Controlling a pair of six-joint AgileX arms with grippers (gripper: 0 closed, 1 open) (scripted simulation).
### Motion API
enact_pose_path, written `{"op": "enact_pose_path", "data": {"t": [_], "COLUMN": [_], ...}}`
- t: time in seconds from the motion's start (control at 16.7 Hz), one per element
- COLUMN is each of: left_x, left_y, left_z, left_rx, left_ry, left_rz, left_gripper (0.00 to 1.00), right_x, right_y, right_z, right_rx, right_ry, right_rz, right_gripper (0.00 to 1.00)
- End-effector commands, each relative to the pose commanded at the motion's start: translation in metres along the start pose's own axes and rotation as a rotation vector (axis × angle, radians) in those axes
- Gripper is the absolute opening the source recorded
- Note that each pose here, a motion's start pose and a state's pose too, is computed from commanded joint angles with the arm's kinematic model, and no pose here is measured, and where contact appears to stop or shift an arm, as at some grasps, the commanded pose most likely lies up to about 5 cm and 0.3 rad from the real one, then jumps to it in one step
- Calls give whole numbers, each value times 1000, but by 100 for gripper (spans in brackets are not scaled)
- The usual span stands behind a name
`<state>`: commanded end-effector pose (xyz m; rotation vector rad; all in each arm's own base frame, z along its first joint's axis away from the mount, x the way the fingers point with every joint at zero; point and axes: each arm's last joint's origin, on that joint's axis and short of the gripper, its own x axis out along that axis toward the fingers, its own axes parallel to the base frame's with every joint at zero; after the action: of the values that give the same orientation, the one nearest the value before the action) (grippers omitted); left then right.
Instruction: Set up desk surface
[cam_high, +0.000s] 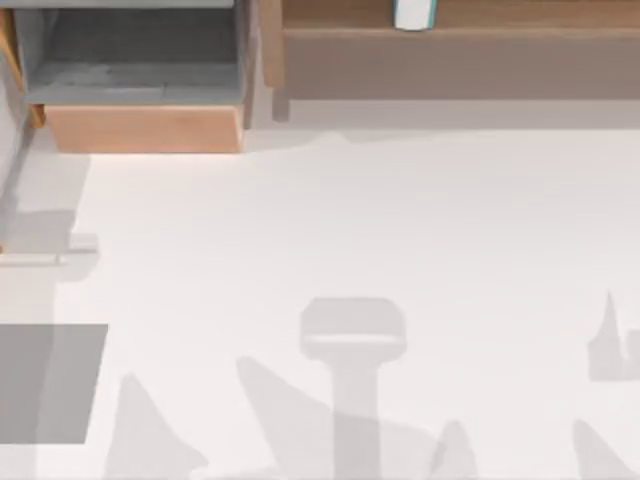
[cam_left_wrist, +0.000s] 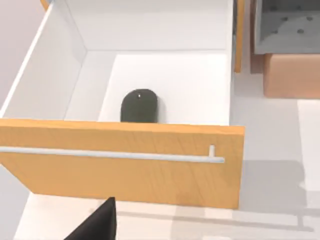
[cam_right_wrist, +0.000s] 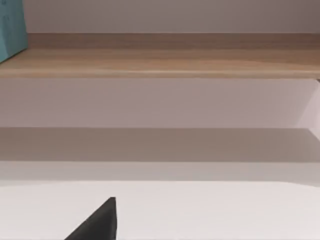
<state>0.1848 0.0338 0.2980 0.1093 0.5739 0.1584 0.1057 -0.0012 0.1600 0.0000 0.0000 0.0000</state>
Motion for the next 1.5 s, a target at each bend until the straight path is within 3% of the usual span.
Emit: {"op": "enact_pose_path", "data": {"t": [0.3,0.54,0.78,1.02,1.26,1.5], "left_x": [73,159,243,307,340,345], "left_y": [30,57,78,86,82,80], "left_z": [71,97,90,65,47,45], "left_rx": [19,11,-11,-31,-34,-32], "left_ry": [307,529,710,835,890,895], "left_rz": [-9,-40,-79,-119,-149,-155], "left_gripper": [100,100,100,100,100,100], "right_x": [0,0,0,0,0,0], "right_y": [0,0,0,0,0,0], "right_z": [0,0,0,0,0,0], "right_rx": [0,0,0,0,0,0], "right_ry": [0,0,0,0,0,0], "right_rz": [0,0,0,0,0,0], "right_gripper": [100,100,100,100,100,100]}}
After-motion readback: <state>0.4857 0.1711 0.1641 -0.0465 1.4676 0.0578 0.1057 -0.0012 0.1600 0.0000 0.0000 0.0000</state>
